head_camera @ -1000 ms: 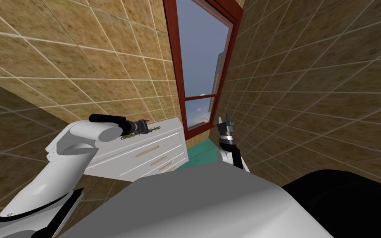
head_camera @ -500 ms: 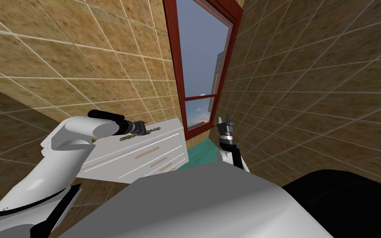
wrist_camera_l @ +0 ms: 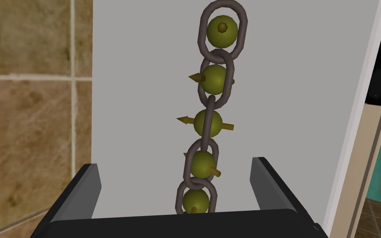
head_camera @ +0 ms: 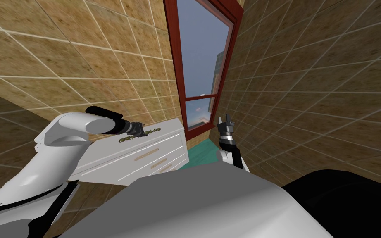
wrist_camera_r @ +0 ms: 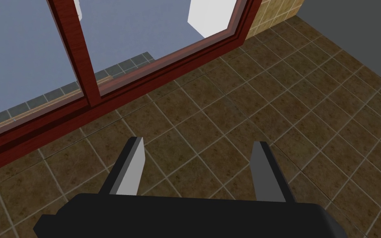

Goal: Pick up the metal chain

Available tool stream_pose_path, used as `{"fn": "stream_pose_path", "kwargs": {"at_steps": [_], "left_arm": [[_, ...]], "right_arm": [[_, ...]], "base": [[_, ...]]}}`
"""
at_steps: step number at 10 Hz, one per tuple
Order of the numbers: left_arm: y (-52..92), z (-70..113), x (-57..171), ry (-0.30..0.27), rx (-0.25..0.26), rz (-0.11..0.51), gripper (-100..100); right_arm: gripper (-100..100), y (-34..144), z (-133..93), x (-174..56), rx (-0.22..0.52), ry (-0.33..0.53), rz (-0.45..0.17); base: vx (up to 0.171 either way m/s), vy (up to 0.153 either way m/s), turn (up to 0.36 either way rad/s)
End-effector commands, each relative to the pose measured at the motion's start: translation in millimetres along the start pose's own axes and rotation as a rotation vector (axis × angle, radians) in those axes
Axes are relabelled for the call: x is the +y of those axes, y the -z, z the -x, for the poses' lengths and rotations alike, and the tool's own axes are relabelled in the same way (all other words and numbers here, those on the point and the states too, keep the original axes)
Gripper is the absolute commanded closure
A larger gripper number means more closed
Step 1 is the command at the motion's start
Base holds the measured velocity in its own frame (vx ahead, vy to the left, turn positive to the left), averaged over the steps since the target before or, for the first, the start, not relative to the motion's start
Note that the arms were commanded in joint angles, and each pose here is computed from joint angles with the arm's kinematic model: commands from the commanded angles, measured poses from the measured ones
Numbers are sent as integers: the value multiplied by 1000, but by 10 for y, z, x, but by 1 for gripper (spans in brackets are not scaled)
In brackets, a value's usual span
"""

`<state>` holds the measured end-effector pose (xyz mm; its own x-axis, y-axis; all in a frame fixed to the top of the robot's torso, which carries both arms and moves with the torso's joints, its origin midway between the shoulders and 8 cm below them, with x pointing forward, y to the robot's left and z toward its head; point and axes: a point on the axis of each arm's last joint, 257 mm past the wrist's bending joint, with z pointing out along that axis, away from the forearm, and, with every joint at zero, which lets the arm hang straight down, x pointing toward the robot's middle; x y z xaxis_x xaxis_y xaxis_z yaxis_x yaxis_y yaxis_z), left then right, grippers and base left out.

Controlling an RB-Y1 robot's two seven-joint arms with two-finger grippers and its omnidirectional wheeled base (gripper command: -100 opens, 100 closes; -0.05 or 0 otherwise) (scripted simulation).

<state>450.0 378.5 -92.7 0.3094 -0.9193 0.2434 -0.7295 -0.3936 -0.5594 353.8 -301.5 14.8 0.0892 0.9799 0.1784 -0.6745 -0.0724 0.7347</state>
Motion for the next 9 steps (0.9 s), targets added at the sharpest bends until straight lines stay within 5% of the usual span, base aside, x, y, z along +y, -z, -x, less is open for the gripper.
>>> {"fn": "stream_pose_path", "kwargs": {"at_steps": [1, 7, 8, 9], "left_arm": [[13, 51, 33, 16, -16, 26, -100], [85, 284, 280, 122, -92, 188, -100], [85, 257, 237, 114, -84, 171, -100], [85, 265, 246, 116, -86, 175, 0]], "right_arm": [[0, 0, 0, 0, 0, 0, 0], [0, 0, 0, 0, 0, 0, 0], [0, 0, 0, 0, 0, 0, 0], [0, 0, 0, 0, 0, 0, 0]], "base": [[20, 20, -10], [24, 28, -13], [3, 6, 0], [0, 0, 0]]}}
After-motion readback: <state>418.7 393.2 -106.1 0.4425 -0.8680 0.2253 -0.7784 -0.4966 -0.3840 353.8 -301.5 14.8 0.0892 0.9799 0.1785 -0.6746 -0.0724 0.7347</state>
